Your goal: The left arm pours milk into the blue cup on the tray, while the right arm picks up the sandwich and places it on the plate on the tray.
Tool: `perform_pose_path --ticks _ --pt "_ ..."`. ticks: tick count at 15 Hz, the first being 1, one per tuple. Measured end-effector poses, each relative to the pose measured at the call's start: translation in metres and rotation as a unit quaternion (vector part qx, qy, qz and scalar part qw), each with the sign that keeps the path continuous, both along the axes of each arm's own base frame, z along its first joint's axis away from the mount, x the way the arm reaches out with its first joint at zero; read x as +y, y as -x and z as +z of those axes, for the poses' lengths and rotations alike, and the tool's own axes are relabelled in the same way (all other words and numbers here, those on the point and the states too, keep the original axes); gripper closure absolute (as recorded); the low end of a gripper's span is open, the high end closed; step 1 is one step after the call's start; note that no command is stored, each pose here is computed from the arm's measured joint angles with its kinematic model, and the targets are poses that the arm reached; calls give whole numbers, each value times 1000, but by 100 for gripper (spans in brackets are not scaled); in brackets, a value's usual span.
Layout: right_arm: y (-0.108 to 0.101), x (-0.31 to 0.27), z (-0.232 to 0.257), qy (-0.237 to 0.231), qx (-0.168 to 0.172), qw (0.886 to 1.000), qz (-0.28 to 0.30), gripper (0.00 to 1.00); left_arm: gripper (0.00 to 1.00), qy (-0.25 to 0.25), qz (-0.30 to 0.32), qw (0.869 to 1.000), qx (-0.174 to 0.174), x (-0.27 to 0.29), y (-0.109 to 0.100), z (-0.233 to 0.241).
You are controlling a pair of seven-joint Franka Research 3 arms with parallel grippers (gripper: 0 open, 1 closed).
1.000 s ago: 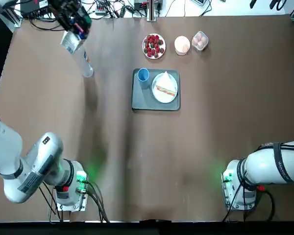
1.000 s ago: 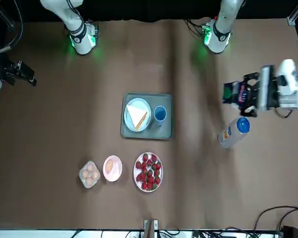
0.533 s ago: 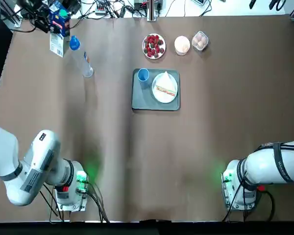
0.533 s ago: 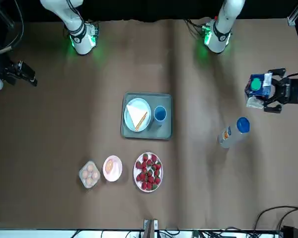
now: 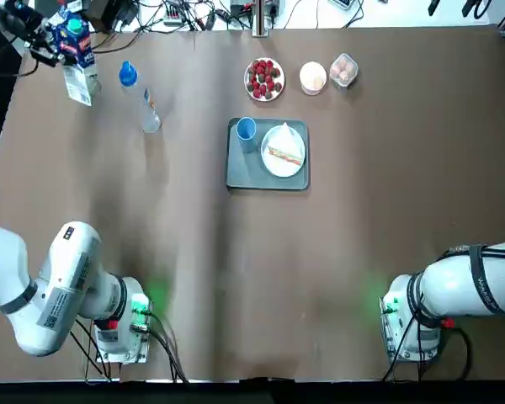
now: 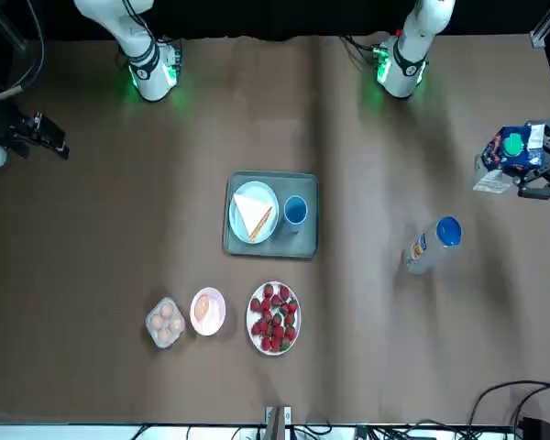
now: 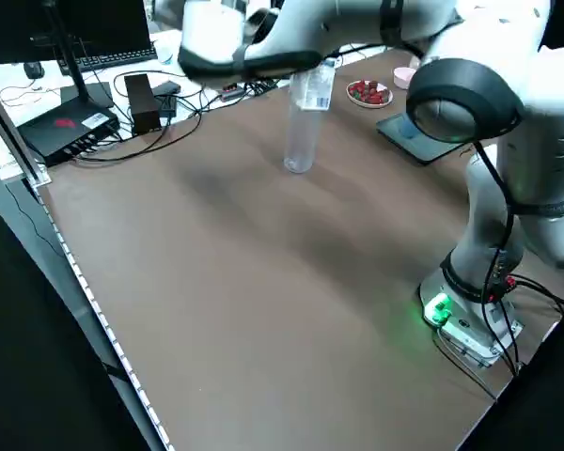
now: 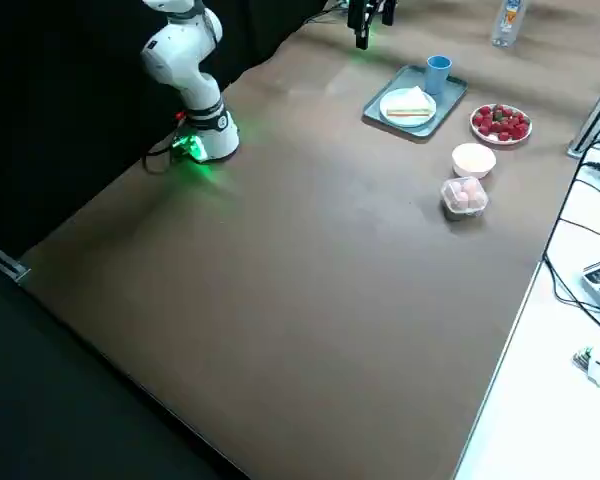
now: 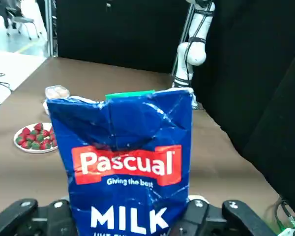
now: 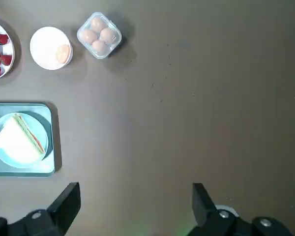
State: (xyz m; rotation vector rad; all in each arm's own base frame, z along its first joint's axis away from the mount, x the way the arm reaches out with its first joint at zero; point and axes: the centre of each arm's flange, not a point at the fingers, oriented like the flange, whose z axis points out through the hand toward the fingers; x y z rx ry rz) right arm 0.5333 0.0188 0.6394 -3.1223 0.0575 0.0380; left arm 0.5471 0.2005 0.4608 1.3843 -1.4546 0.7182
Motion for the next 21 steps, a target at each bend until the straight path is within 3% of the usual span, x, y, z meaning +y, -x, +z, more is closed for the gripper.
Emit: perform_pose_path --ticks 6,10,13,21 --pt "1 2 -1 0 4 1000 2 0 50 61 30 998 -16 77 25 -81" --pt "1 5 -1 0 5 1000 4 0 50 108 35 993 -14 90 31 -143" --pt "1 9 -2 0 6 1000 9 0 50 133 31 990 -33 94 33 -186" --pt "2 12 -2 1 8 1000 11 0 48 129 41 987 -92 116 43 -252"
